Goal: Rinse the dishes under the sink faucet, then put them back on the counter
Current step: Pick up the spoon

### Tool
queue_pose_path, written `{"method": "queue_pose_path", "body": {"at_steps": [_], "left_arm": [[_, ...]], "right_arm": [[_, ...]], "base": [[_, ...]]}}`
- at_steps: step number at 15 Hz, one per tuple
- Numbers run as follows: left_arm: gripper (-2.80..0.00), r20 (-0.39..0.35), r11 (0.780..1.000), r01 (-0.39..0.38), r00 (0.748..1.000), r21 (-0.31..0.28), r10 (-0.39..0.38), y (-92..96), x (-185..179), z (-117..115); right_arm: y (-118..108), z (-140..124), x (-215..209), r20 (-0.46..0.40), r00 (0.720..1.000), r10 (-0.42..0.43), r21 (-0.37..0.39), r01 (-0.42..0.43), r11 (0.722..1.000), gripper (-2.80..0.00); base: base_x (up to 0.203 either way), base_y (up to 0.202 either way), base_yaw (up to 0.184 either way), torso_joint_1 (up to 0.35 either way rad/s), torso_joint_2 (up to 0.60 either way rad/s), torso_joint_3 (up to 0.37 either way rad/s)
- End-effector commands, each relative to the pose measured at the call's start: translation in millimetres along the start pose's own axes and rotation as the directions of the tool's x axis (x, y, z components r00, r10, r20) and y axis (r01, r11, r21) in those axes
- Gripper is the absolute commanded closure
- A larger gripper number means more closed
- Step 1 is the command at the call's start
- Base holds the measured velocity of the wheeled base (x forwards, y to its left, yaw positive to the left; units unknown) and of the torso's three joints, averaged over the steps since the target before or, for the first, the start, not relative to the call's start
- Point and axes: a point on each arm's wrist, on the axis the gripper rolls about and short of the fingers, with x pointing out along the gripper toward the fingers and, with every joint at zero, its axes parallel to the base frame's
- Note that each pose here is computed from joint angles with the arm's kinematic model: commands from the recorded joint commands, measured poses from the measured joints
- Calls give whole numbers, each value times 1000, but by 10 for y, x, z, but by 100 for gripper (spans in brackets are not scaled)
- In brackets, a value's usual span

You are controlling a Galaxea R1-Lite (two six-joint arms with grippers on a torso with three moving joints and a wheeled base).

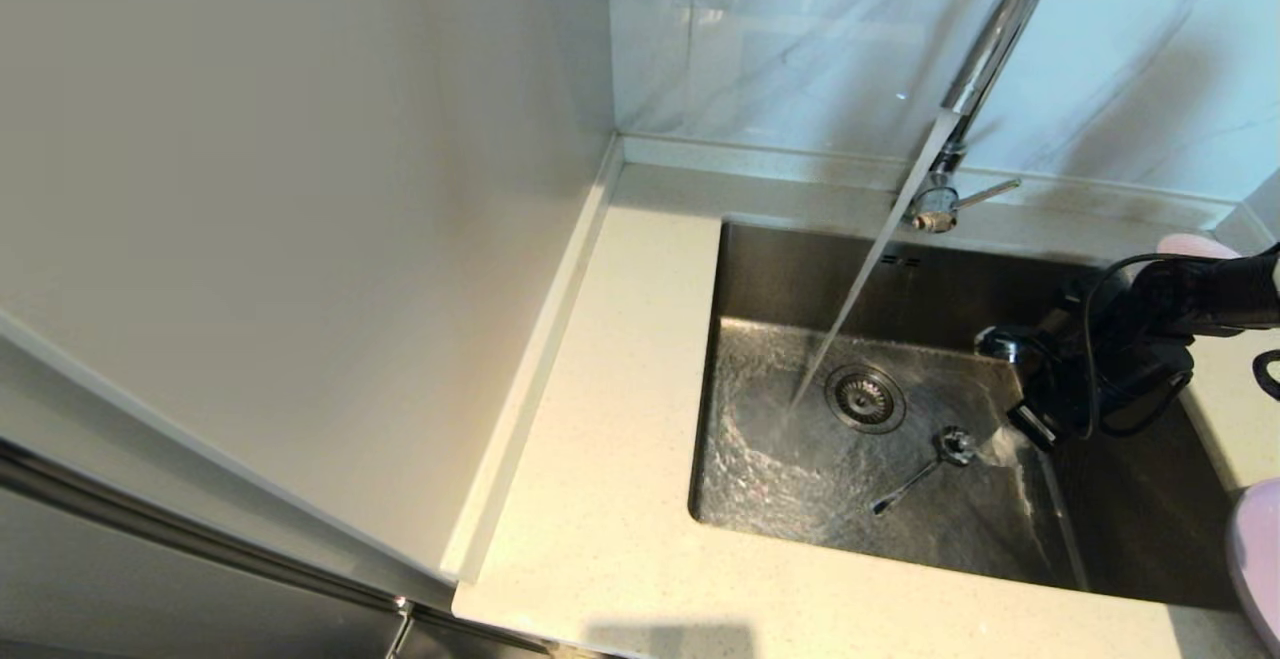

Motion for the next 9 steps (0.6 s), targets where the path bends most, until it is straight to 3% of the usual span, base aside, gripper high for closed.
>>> {"method": "queue_pose_path", "body": {"at_steps": [1,9], "left_arm": [[0,0,1000,-1,1000,0,1,0,0,0],[0,0,1000,1,1000,0,-1,0,0,0]], "right_arm": [[-22,-29,110,-12,1000,15,-4,-15,1000,-280],[-206,48,414,29,999,-25,-4,25,1000,-280]], "base": [[0,0,0,0,0,0],[0,0,0,0,0,0]]}}
